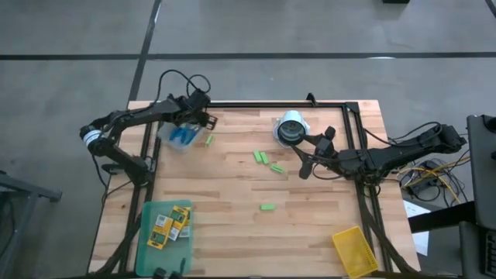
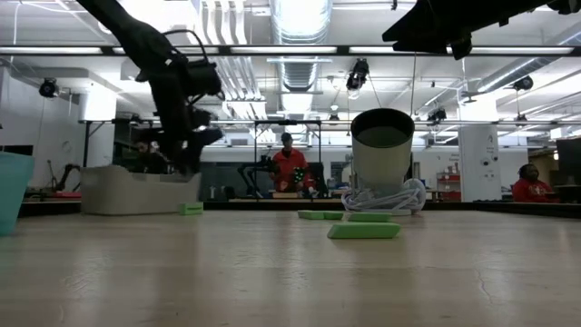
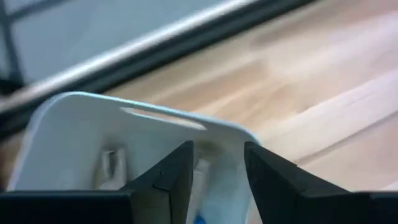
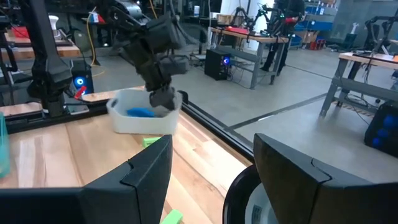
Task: Pick & Place School Supplies
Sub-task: Put the green eraser into the yellow bin
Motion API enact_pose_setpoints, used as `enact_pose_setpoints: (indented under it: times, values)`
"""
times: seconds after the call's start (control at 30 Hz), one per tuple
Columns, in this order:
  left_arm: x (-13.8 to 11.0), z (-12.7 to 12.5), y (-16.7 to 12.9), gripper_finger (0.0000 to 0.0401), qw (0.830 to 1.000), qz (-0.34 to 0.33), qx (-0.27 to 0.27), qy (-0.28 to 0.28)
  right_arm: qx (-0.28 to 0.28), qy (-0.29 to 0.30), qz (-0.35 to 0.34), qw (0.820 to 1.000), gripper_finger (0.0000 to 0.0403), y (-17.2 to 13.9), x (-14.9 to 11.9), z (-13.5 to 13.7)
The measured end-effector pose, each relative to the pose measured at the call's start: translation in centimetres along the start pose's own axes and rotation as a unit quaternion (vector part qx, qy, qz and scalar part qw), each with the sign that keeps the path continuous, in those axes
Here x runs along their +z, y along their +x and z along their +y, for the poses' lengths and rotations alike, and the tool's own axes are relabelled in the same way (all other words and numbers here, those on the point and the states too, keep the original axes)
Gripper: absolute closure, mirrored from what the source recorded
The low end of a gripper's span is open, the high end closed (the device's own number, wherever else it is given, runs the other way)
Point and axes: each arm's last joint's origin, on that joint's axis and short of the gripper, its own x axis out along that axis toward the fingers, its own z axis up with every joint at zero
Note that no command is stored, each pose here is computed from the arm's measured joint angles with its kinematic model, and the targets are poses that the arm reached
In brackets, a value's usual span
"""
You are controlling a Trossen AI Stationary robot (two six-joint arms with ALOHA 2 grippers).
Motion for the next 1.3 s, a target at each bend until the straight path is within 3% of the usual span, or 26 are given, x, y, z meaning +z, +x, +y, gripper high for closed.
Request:
enact_pose_setpoints:
  times: [0.1,0.3,0.53,0.73,0.9,1.07,1.3]
  values:
    - [0.3,-1.0,-0.4,0.0252,0.999,-0.030,-0.009,0.036,-0.001,-0.007,0.006,1.000,0.0183,0.0,-0.2,0.0]
    - [2.2,-1.7,-2.1,0.0252,0.989,-0.114,0.090,0.029,-0.001,-0.012,0.010,1.000,0.0183,0.0,-0.3,0.0]
    - [4.1,-3.5,-4.9,0.0252,0.990,-0.125,0.028,0.056,-0.001,-0.017,0.014,1.000,0.0183,0.0,-0.4,0.0]
    - [5.6,-5.4,-9.7,0.0252,0.980,-0.113,0.001,0.167,-0.002,-0.028,0.014,0.999,0.0183,0.0,-0.4,0.0]
    - [6.5,-5.8,-15.4,0.0252,0.986,-0.091,-0.021,0.136,-0.003,-0.030,0.014,0.999,0.0183,0.0,-0.4,-0.1]
    - [5.5,-6.9,-17.8,0.0252,0.991,-0.076,-0.048,0.102,-0.003,-0.032,0.015,0.999,0.0183,0.0,-0.4,-0.1]
    - [-0.5,-10.0,-15.1,0.0252,0.998,0.003,-0.052,0.043,-0.003,-0.045,0.020,0.999,0.0183,0.0,-0.6,-0.1]
